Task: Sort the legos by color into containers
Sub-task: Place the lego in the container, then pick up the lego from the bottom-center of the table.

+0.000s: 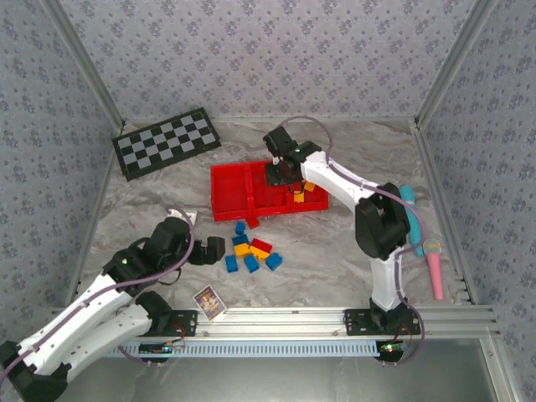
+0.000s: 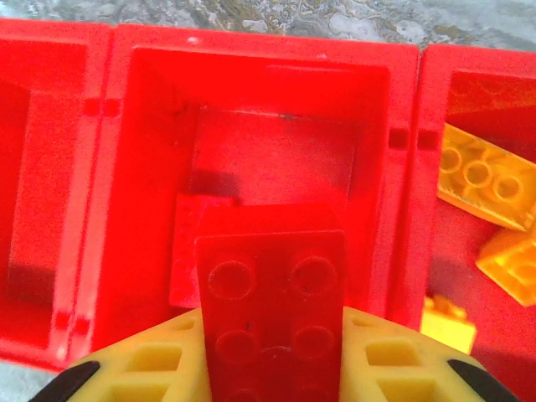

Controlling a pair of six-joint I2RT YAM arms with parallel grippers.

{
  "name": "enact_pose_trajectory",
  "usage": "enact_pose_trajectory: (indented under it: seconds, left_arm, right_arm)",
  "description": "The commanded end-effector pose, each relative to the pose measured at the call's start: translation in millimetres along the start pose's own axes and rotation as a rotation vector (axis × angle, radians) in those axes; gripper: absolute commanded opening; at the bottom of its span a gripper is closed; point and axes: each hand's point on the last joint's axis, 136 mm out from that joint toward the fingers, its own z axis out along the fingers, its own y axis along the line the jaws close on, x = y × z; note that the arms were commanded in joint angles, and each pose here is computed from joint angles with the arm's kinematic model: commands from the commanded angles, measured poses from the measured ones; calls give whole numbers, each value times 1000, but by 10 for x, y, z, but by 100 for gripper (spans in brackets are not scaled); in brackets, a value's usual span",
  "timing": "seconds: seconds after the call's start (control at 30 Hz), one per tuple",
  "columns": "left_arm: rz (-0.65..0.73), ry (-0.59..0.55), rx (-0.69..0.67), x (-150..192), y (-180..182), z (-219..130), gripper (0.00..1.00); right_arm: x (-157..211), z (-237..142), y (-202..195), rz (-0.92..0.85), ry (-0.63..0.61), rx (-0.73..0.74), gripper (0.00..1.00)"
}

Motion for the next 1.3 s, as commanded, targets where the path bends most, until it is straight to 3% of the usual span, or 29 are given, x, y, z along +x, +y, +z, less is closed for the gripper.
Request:
enact_pose_trajectory:
  seconds: [0.0,0.13,0.27,0.4,0.5,0.83,1.27]
  left_arm:
    - [13,-33,10,-56,-18,-53,100]
    - [15,-24,10,-50,-24,-38,100]
    - [19,-16,12,-39,-35,-14,100]
    - [20,-7,13,-28,-42,11,100]
    - [22,1,9,-15,-38,29,100]
    - [22,26,0,25,-32,76,100]
    - [17,39,-9,38,-25,92,100]
  right_arm:
    - [-70,133,79,-4,45,-79,32]
    - [-153,236,95,7,57,-87,38]
    - [-183,226,117,11,54,-78,53]
    - [-129,156,139,15,76,-91,75]
    - [-100,55,168,13,79,-113,84]
    - [388,-414,183,-35,88,-129,100]
    - [1492,-641,286,-295,110,-70,100]
